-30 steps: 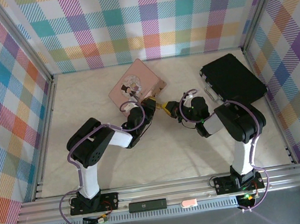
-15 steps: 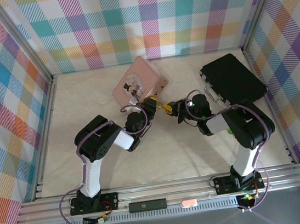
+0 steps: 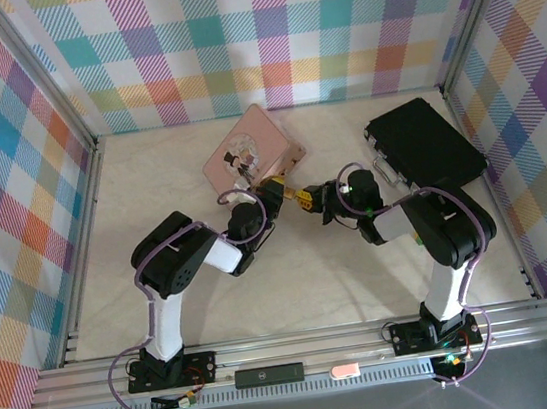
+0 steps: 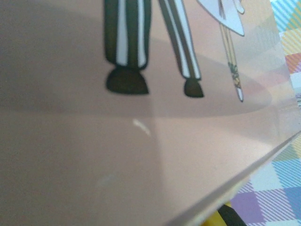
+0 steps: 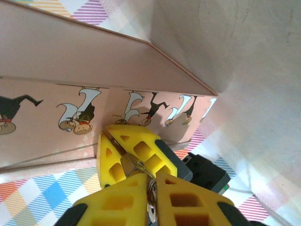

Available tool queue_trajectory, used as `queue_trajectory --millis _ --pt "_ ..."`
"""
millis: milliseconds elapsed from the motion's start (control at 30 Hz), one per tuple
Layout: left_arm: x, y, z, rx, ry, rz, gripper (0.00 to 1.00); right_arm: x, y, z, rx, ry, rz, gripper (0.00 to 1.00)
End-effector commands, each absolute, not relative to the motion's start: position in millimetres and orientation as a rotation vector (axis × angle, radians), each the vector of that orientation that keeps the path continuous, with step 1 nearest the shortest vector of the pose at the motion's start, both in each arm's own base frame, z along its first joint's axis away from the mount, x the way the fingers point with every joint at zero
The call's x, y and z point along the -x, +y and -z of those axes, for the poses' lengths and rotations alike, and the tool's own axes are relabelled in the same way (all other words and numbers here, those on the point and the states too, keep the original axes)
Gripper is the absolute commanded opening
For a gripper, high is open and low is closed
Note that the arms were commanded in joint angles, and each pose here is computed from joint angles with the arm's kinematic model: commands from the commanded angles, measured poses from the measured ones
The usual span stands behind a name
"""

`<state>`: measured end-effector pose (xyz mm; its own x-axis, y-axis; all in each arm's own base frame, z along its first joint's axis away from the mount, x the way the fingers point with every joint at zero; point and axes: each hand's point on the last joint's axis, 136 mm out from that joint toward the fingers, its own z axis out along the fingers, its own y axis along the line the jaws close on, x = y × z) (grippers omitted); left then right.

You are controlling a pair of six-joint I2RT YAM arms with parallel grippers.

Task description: Unlock a padlock with a key

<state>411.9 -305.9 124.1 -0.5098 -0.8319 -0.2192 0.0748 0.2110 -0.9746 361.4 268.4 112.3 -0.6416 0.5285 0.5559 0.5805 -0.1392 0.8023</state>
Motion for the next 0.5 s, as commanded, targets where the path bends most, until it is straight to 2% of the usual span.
queue_trajectory --millis 0,267,467 --pt "-397.6 -301.2 -79.1 0.696 1.911 1.242 0.00 -357.2 282.2 -153.0 0.968 -2.209 2.120 0.18" --pt "-402.8 -295.2 -77.9 0.721 1.944 1.193 0.00 -349.8 268.4 -131.1 0.927 -2.485 2.019 0.36" --pt "-410.7 -286.5 -74.0 0.694 2.028 1.089 0.00 -334.1 250.6 -105.6 0.820 -2.803 1.719 0.49"
